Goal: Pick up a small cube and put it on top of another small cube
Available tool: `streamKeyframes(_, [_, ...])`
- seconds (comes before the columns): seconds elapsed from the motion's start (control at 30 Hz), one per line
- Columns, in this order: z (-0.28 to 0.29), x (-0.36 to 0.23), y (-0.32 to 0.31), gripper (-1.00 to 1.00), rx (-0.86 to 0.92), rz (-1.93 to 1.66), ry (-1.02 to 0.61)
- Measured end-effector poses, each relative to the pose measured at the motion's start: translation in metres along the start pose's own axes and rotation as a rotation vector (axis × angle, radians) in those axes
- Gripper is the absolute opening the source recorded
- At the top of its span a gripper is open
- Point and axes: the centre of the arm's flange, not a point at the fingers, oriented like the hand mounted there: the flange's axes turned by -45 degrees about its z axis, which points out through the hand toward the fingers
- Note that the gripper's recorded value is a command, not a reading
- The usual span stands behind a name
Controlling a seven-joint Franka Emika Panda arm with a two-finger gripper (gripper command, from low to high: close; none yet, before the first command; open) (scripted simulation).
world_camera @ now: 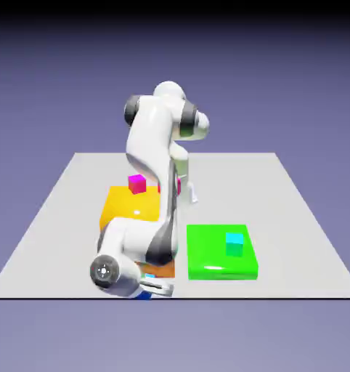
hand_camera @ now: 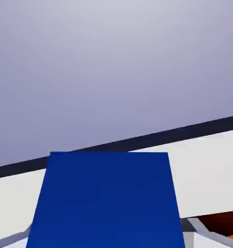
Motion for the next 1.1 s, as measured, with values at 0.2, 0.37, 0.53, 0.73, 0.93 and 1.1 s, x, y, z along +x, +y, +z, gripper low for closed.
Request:
streamKeyframes(0.2, [-0.033, -0.078, -0.042, -1.00, -0.167, -0.109, 0.020])
streamKeyframes(0.37, [-0.049, -0.147, -0.069, -1.00, -0.287, -0.203, 0.032])
streamKeyframes(0.53, [-0.053, -0.215, -0.085, -1.00, -0.393, -0.304, 0.037])
streamKeyframes(0.73, [-0.043, -0.290, -0.094, -1.00, -0.505, -0.440, 0.033])
streamKeyframes(0.93, [-0.020, -0.353, -0.091, -1.00, -0.605, -0.595, 0.018])
streamKeyframes(1.1, [0.004, -0.389, -0.083, -1.00, -0.673, -0.720, -0.001])
